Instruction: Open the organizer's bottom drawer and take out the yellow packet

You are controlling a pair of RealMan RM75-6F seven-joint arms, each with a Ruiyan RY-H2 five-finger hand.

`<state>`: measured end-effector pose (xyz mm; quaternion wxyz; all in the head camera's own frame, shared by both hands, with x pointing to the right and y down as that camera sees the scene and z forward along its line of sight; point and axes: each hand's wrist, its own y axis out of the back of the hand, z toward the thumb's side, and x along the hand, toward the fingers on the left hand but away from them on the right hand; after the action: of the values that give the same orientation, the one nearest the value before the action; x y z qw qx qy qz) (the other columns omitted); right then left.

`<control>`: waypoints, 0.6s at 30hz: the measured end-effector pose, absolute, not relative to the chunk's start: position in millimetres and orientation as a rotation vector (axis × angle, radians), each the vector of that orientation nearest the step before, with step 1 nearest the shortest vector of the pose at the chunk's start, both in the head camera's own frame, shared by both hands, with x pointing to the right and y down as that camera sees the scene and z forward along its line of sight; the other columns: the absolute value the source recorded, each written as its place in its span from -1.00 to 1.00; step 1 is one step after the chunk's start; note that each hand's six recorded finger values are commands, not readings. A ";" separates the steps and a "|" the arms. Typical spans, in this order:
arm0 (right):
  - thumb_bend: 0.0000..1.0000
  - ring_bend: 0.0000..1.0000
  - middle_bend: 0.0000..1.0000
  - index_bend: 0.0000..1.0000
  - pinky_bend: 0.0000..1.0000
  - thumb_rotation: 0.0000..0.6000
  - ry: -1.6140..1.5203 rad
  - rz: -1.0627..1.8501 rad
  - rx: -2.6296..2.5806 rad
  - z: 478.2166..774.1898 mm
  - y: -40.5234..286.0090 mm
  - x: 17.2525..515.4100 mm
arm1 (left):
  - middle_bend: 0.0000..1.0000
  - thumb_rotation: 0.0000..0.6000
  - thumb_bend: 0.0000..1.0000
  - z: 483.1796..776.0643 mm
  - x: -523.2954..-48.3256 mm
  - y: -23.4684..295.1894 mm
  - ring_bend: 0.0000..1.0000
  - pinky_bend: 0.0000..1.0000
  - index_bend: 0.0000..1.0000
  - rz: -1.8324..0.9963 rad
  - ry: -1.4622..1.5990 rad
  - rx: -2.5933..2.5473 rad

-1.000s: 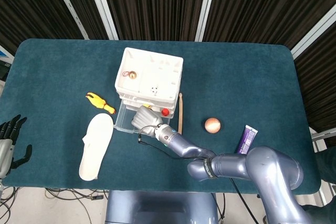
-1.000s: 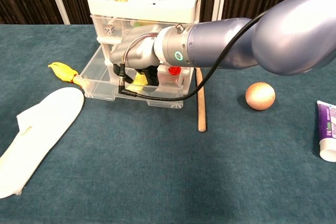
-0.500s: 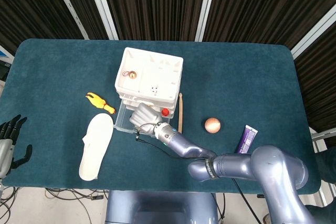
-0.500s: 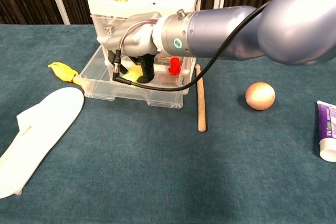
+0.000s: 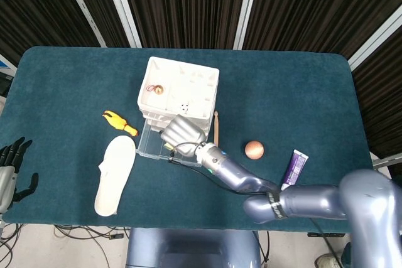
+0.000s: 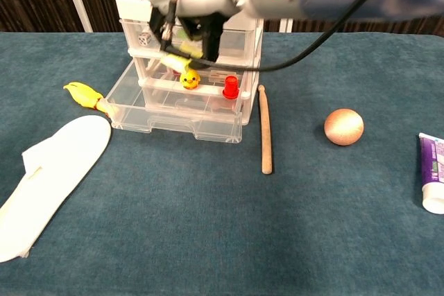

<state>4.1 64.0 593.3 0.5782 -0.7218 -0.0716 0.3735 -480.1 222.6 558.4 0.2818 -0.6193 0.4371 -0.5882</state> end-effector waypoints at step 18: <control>0.04 1.00 1.00 0.24 1.00 1.00 -0.274 1.105 -1.584 552.4 53.2 155.3 | -1.00 1.00 -0.07 558.8 -478.7 223.0 -1.00 -1.00 -0.94 -1.578 1.167 -1.653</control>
<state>155.3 53.2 552.4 0.5607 -0.6723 -0.1164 0.4691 -478.7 223.0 558.8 0.2839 -0.6177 0.4359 -0.5898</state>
